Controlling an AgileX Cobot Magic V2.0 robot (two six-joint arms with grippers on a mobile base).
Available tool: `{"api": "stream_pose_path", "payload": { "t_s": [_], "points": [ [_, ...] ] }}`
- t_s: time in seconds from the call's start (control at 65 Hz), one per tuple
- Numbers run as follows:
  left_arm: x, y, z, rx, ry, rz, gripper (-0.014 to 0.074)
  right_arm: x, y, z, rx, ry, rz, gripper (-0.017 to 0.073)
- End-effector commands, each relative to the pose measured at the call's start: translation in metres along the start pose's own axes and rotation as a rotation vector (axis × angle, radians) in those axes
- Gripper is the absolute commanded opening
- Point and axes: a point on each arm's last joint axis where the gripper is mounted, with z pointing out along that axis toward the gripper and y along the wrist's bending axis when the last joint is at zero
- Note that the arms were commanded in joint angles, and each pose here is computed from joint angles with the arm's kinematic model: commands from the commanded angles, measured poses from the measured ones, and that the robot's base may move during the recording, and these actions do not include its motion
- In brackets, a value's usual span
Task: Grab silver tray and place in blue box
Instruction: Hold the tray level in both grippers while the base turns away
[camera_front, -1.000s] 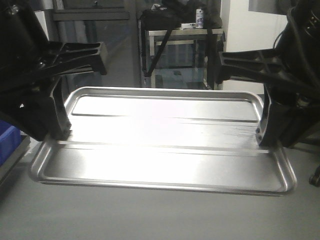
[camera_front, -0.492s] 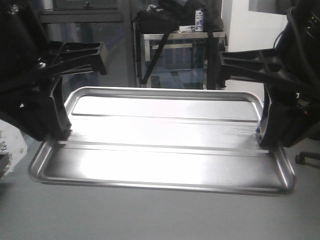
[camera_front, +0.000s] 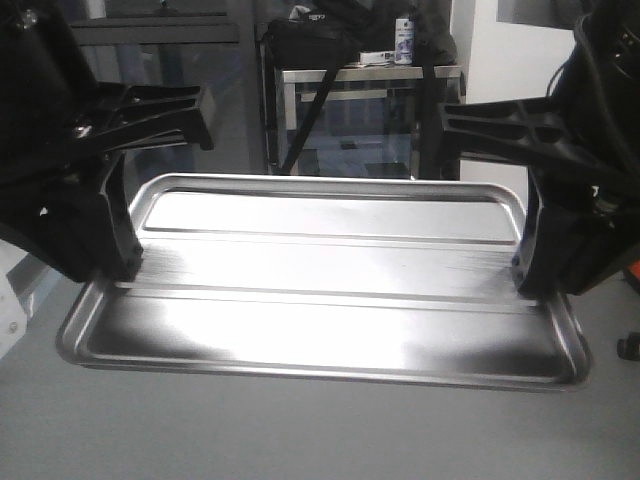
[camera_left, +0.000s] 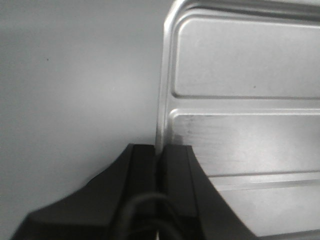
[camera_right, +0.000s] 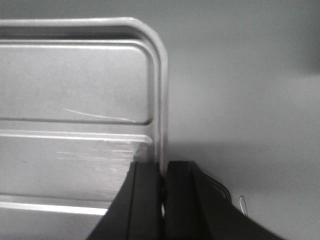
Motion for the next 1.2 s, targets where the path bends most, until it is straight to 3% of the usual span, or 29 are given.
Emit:
{"api": "stream_pose_path", "payload": {
  "t_s": [0.0,1.185],
  "points": [
    [-0.0061,-0.0011,-0.0137,0.018,-0.054,0.015,-0.0104,-0.0084,-0.001,-0.0128,-0.008,-0.064,-0.028,0.0059],
    [-0.0061,-0.0011,-0.0137,0.018,-0.054,0.015,-0.0104,-0.0084,-0.001,-0.0128,-0.008,-0.064,-0.028,0.0059]
  ]
}}
